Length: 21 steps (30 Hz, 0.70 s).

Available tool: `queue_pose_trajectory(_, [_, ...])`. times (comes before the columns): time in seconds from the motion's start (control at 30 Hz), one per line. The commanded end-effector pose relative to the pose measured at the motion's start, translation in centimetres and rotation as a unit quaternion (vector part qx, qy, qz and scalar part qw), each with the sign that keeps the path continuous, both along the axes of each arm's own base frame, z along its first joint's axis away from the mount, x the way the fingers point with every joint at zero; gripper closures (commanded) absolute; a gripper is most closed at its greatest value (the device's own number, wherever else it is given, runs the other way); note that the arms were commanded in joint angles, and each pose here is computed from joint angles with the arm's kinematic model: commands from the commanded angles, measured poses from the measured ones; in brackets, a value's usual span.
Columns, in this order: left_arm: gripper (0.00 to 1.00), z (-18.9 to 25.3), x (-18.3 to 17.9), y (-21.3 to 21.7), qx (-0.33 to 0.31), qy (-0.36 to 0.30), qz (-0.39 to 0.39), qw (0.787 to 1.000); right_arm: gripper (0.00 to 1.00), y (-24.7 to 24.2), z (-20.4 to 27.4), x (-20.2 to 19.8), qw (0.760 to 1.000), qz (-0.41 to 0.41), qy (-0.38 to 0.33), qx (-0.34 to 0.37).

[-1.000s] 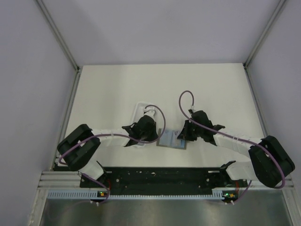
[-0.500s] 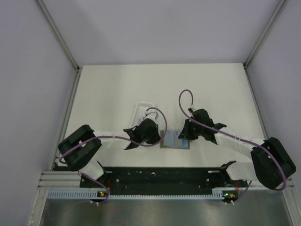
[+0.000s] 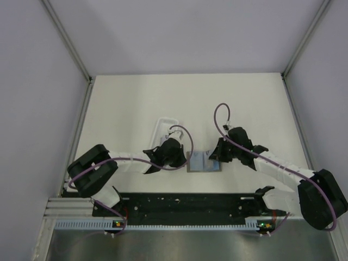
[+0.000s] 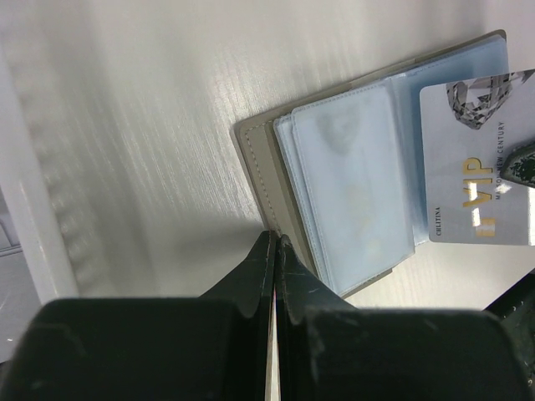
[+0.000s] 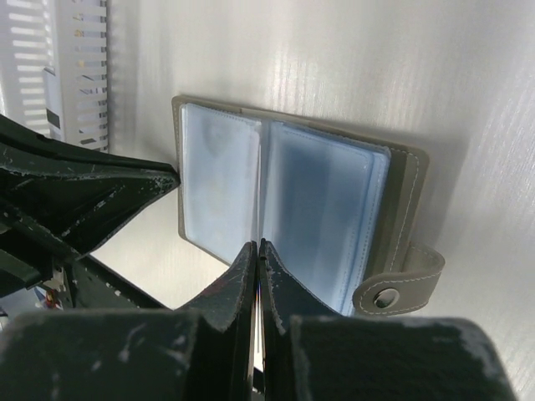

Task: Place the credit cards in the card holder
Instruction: Insert the credit card into the card holder.

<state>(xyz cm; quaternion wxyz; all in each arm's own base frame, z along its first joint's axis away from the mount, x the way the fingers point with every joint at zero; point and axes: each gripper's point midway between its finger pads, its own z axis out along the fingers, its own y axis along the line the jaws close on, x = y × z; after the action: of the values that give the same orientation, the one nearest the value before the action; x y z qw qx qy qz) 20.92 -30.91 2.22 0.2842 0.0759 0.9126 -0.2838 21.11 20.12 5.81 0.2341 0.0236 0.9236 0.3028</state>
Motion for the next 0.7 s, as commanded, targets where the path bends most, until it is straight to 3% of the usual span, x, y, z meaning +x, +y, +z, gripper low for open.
queue_pose_trajectory(0.0, [1.00,-1.67,-1.27,1.16,0.025,0.022,-0.004,0.999,1.00,-0.36,0.88,0.58,1.000,-0.017,-0.014,0.018])
queue_pose_trajectory(0.67, [1.00,-1.43,-1.09,0.92,0.025,0.020,-0.007,0.999,1.00,0.24,1.72,1.05,0.993,-0.017,-0.038,0.114])
